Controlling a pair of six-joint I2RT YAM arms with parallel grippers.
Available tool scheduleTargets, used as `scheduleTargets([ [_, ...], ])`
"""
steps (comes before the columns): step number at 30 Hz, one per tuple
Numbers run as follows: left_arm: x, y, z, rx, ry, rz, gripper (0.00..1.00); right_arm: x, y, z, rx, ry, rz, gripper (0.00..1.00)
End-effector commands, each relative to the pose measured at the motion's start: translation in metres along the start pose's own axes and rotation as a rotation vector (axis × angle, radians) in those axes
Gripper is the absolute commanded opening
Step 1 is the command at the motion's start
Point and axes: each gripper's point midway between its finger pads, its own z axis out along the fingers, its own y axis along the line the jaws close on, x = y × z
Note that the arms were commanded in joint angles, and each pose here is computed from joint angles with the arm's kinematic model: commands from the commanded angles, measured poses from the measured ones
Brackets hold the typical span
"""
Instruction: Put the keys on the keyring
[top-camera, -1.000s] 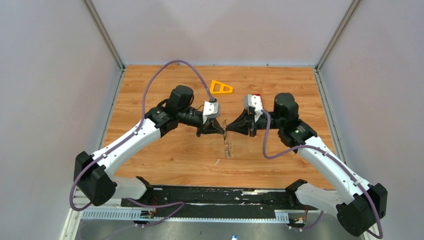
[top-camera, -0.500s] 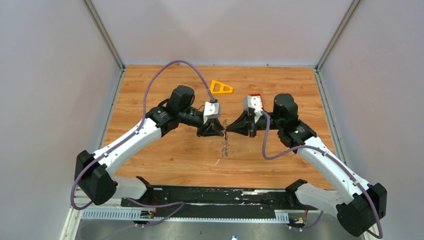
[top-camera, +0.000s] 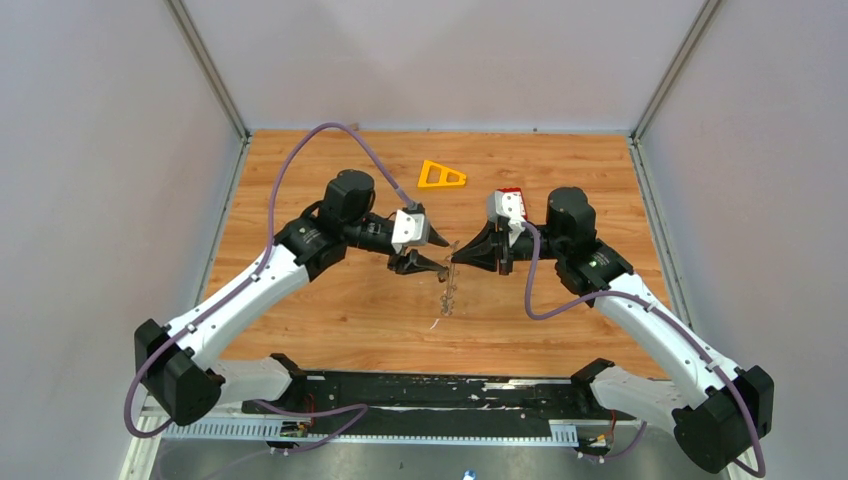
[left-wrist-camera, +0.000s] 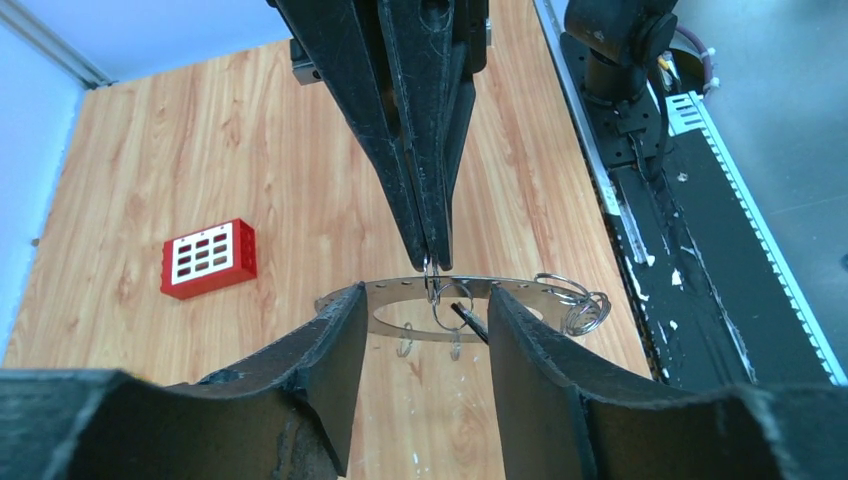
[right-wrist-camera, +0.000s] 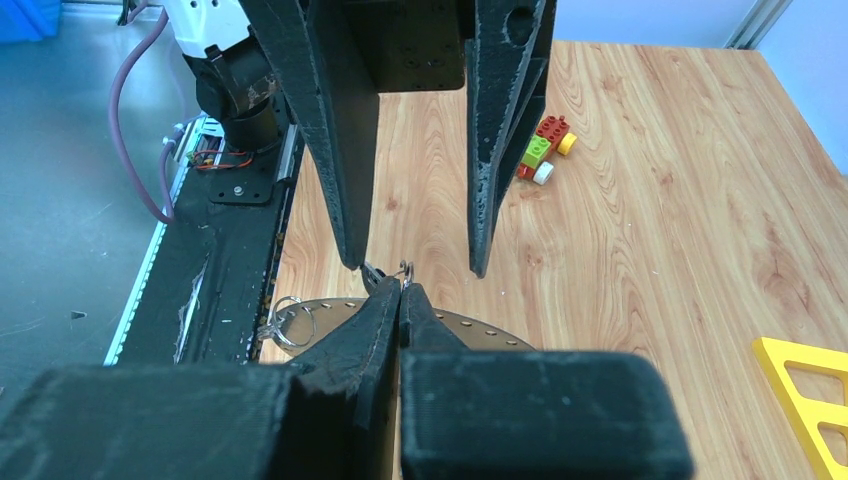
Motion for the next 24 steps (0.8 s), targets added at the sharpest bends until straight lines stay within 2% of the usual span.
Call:
scheduleTargets([
  [1,-0.006,0.001,0.004,0.028,-0.037,0.064,0.53,-0.016,0.001,0.0,-0.022,-0.041,-0.059,0.0],
  [20,0.005,0.001,0.013,0.043,-0.047,0.053,0.29,-0.014,0.001,0.0,-0.022,-0.037,-0.055,0.0],
  [24,0.006,0.001,0.014,0.046,-0.05,0.049,0.21,-0.013,0.0,0.001,-0.021,-0.035,-0.053,0.0],
])
